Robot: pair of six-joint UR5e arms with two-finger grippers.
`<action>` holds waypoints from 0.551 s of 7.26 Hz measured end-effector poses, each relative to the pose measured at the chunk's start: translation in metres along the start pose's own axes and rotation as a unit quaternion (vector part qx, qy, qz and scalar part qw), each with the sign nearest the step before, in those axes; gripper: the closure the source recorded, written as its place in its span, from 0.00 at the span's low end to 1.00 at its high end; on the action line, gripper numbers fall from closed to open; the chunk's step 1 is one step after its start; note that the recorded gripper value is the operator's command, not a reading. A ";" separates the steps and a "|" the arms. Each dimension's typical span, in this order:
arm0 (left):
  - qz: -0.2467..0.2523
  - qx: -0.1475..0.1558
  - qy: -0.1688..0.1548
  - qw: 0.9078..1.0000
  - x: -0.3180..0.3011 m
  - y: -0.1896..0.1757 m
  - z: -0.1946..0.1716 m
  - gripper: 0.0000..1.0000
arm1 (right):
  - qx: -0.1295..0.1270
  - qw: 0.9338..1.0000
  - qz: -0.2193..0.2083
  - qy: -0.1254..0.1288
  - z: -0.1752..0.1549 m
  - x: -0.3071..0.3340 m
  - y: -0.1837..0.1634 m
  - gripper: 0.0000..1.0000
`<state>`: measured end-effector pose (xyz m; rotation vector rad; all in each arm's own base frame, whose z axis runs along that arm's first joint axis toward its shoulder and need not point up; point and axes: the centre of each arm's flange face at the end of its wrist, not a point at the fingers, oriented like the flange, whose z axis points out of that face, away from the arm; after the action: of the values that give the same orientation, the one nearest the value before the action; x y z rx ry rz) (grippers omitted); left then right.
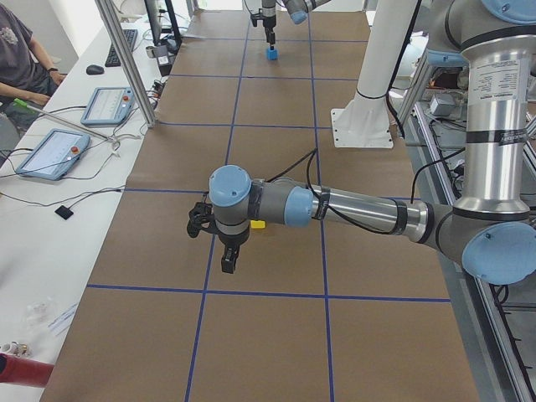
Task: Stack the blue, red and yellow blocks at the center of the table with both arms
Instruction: 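Lower the right gripper onto the blue cube and close it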
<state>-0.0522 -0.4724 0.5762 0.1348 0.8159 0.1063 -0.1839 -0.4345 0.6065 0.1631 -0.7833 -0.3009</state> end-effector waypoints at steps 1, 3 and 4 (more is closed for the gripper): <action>0.000 0.000 0.000 1.000 0.000 0.000 0.000 0.00 | -0.003 1.000 -0.014 0.006 0.007 0.007 0.005 0.00; 0.001 0.001 0.000 1.000 0.001 0.000 -0.001 0.00 | -0.008 1.000 -0.019 0.007 0.014 0.012 0.007 0.00; 0.002 0.002 0.000 1.000 0.002 0.000 -0.002 0.00 | -0.010 1.000 -0.019 0.007 0.016 0.012 0.006 0.01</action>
<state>-0.0521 -0.4725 0.5738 0.1398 0.8163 0.1085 -0.1858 -0.4330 0.6274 0.1611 -0.7645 -0.3433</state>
